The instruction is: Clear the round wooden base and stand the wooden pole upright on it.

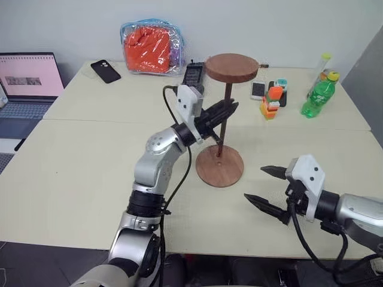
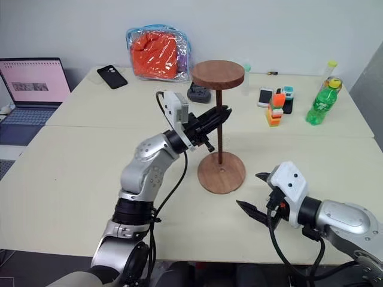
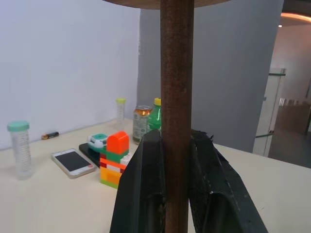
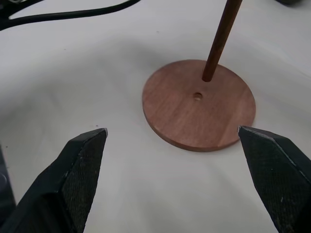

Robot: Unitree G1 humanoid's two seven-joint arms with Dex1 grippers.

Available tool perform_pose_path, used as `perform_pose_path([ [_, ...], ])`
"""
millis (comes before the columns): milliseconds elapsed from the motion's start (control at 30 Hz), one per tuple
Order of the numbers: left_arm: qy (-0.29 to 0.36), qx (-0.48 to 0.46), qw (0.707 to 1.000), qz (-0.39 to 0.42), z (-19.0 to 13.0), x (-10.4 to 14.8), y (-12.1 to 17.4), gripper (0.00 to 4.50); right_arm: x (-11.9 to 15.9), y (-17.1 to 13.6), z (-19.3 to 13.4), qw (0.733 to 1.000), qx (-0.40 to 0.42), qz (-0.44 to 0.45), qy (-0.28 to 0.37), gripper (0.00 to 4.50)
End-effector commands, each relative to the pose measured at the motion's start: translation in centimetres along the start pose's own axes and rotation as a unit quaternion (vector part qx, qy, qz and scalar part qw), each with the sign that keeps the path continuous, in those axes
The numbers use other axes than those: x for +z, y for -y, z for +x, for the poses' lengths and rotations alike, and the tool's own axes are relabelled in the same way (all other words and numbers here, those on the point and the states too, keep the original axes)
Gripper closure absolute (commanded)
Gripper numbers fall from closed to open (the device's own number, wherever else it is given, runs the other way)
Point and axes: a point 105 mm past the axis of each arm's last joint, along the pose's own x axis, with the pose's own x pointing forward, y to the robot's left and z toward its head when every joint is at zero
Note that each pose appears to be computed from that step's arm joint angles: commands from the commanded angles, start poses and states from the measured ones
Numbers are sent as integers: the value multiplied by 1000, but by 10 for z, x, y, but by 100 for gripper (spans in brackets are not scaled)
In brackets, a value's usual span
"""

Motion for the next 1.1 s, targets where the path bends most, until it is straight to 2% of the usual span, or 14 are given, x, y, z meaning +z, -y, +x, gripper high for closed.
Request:
perform_pose_path([
  [33, 22, -6, 1000, 17, 1, 6, 3, 424, 5, 2, 0, 1000, -10, -6, 10, 0],
  [633, 0, -13, 1000, -2, -8, -17, 12, 424, 10, 2, 1, 1000, 0, 4, 13, 0],
  [1100, -11, 18, 1000, 11, -16, -23, -2, 424, 10, 1, 1, 1000, 2, 5, 14, 0],
])
